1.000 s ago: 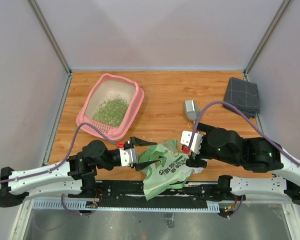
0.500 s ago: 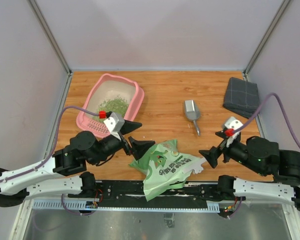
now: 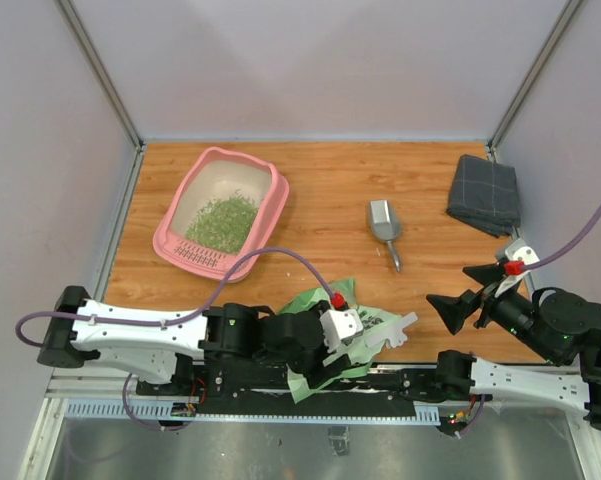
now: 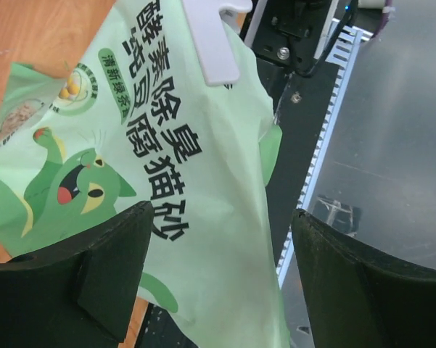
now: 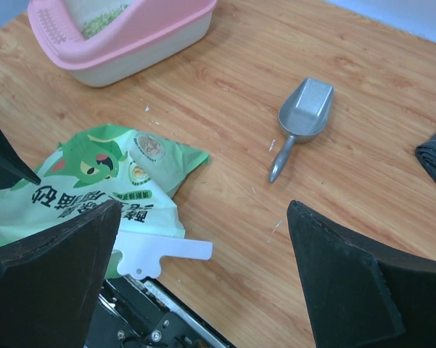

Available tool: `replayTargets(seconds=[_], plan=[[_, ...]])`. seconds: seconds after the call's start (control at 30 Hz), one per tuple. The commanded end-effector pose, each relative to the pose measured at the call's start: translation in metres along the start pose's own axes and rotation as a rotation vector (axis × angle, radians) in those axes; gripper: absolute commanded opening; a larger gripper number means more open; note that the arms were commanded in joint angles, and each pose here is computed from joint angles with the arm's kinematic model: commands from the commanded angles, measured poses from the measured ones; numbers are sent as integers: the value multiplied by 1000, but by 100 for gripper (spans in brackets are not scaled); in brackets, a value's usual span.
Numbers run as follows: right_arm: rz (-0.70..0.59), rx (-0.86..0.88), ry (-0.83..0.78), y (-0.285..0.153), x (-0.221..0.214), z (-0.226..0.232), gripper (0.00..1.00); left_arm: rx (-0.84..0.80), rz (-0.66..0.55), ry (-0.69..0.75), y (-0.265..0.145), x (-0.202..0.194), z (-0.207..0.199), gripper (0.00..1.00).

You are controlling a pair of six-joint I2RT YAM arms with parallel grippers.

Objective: Fill the litter box with clean litter
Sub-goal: Adjust the cat litter bag at the center of the board.

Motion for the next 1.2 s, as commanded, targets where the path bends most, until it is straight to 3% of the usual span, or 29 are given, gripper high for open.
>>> replayTargets(seconds=[0.0,0.07,0.23,0.3,0.33,0.43,0.93,1.1,1.17], plan=[[-61,-10,56,-7,10,-5,98,50,-17,59,8,23,-3,82],[-54,-11,48,-5,11,-4,98,86,9,81,18,21,-2,81],[-36,-14,26,-1,12,0,98,160,65,143,37,11,5,61],[-34,-12,20,1,13,3,98,225,49,160,40,11,12,23],[-32,-7,15,3,13,5,98,254,37,170,42,11,16,15],[-30,8,2,7,14,10,98,331,13,201,47,9,28,1],[-45,-16,-33,7,19,6,98,572,-93,147,63,37,166,0],[-49,-16,-16,5,17,5,98,631,-91,105,70,39,186,0],[-34,-23,-20,7,13,5,98,625,-100,67,72,41,185,9]])
Point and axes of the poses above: each gripper's point midway between its finger pads, its own y axis out along the fingers, its own z axis along the line the jaws close on, x = y × z, the point moved 6 cm from there along -y, back along the fingers, and after that the axes turned 10 degrees about y, right-handed, at the moved point
